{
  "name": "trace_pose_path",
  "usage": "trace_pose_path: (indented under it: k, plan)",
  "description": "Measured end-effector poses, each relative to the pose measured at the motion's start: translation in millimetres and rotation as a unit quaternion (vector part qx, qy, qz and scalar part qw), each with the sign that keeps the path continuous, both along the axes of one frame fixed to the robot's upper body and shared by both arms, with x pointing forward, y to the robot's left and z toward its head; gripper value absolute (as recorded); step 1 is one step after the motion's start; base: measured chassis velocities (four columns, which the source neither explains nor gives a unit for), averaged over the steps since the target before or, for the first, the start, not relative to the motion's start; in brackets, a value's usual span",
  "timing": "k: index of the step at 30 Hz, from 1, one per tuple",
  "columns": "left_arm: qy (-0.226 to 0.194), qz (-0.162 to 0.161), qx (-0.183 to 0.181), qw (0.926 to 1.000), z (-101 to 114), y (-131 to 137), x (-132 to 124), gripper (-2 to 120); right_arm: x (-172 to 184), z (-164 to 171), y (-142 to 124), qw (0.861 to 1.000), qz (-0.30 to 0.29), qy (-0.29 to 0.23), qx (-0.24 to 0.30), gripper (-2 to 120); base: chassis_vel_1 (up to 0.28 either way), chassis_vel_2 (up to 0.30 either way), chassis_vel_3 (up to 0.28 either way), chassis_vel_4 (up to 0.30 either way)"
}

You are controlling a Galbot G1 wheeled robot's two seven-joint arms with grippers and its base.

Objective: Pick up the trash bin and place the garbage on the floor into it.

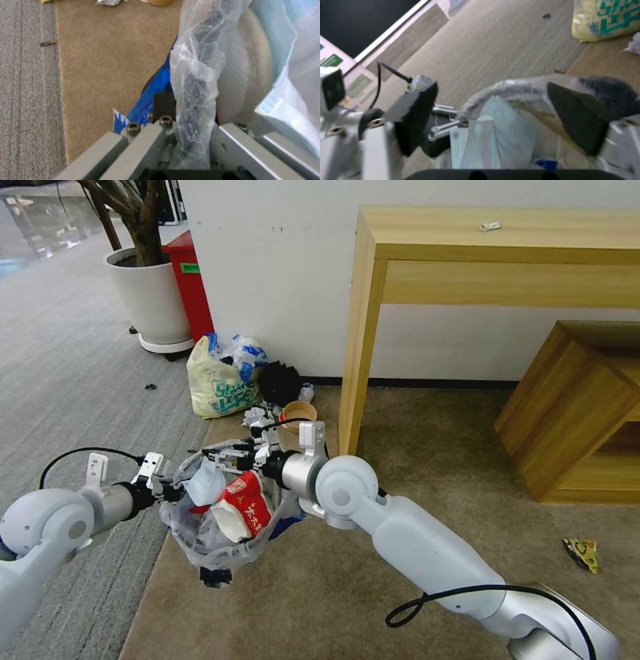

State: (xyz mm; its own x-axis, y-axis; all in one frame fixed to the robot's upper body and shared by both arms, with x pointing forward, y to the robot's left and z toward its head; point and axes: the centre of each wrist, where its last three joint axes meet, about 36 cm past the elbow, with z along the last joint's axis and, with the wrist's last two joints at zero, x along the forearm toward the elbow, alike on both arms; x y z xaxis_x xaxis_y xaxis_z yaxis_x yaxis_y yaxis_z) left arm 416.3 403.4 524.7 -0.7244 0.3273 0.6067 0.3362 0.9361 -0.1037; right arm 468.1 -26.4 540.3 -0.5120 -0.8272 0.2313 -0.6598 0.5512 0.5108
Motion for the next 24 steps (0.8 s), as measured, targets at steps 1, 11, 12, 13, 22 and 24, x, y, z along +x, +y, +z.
trace_pose_path:
  k: [1, 11, 12, 13, 22, 24]
  plan:
    - [0.000, 0.000, 0.000, 1.0000, 0, 0, 0, 0, 0, 0, 0, 1.000, 0.000, 0.000, 0.000, 89, 0.000, 0.000, 0.000, 0.000]
    - [-0.001, 0.016, 0.000, 0.9999, -2, 9, -7, 0, 3, 2, -39, 0.991, -0.073, -0.102, -0.047, 100, 0.000, 0.000, 0.000, 0.000]
    - [-0.002, 0.017, 0.000, 0.9999, -2, 9, -8, 0, 4, -3, -48, 0.988, -0.087, -0.116, -0.060, 100, 0.000, 0.000, 0.000, 0.000]
    - [-0.002, 0.017, 0.000, 0.9999, -2, 9, -8, 0, 4, -3, -48, 0.988, -0.087, -0.116, -0.060, 100, 0.000, 0.000, 0.000, 0.000]
    - [-0.002, 0.026, -0.004, 0.9997, -9, 10, -16, 0, -20, -45, -111, 0.963, -0.164, -0.168, -0.135, 100, 0.000, 0.000, 0.000, 0.000]
    - [-0.003, 0.027, -0.007, 0.9996, -10, 9, -17, 0, -39, -58, -130, 0.960, -0.183, -0.155, -0.143, 100, 0.000, 0.000, 0.000, 0.000]
